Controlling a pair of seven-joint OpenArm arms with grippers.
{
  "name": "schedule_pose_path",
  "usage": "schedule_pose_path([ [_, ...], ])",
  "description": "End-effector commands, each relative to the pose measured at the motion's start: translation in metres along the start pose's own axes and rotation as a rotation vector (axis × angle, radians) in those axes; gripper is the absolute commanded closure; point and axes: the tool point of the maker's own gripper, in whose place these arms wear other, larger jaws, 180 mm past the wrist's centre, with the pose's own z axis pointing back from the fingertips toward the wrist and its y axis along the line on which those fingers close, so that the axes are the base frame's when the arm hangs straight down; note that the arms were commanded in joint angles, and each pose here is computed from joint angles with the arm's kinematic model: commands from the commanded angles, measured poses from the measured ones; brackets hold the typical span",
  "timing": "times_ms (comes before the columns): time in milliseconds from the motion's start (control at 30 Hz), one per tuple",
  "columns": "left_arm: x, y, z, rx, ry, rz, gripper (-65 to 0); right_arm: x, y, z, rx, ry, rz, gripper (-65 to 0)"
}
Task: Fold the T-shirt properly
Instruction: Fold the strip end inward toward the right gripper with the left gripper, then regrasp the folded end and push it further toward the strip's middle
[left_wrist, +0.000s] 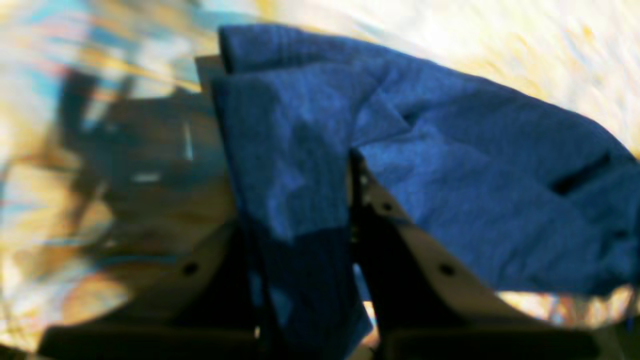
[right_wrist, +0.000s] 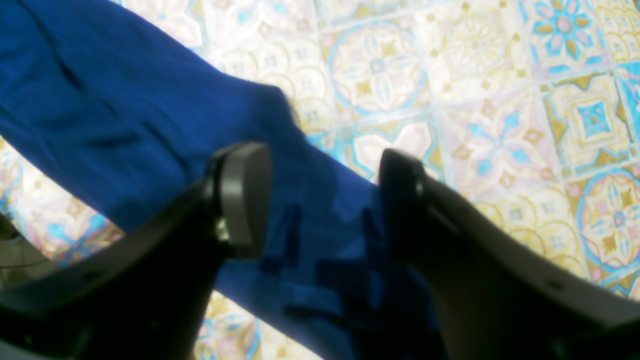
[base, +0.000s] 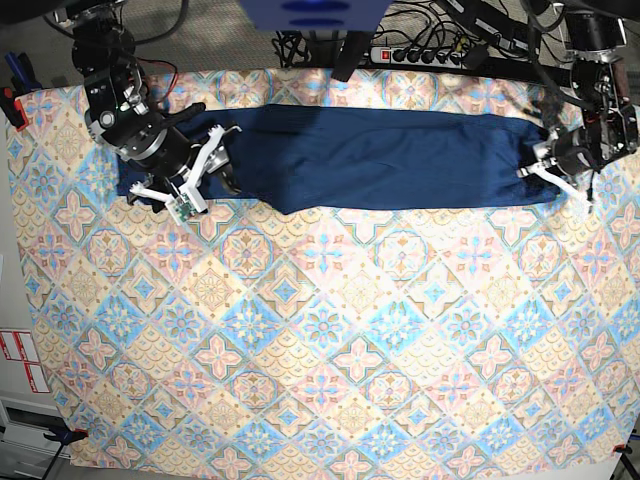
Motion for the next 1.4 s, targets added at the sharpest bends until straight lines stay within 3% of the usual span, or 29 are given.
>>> schedule_pose_path([
  [0,0.018,0.005,0.009,0.011,-0.047,-0.019,0.0,0.013,-0.003,0.003,-0.007,-0.044,0.012,-32.9],
  [200,0.025,0.000,0.014,0.012,-0.067,-0.046,0.0,0.013,-0.005,0.004,-0.011,-0.045,0.011,-32.9],
  [300,0.010,-0.037,0.018,-0.049,-0.045,-0.131,0.0,0.013,-0.005,0.004,-0.011,-0.046,0.011,-32.9],
  [400,-0.007,-0.097,0.023,-0.160,-0.050,-0.198,0.0,0.014,-0.006,0.004,-0.013,-0.048,0.011,-32.9],
  [567,-0.033,-0.157,0.025,-0.289,-0.014,-0.195,0.0,0.016,-0.007,0.004,-0.015,-0.051,0.014,-32.9],
  [1100,-0.046,-0.204,0.006,-0.346,-0.010,-0.152,0.0,0.013,-0.007,0.004,-0.015,-0.045,0.013,-32.9],
  [1367,-0.065,-0.217,-0.014,-0.380,0.073,-0.144,0.0,0.014,-0.007,0.005,-0.015,-0.046,0.014,-32.9],
])
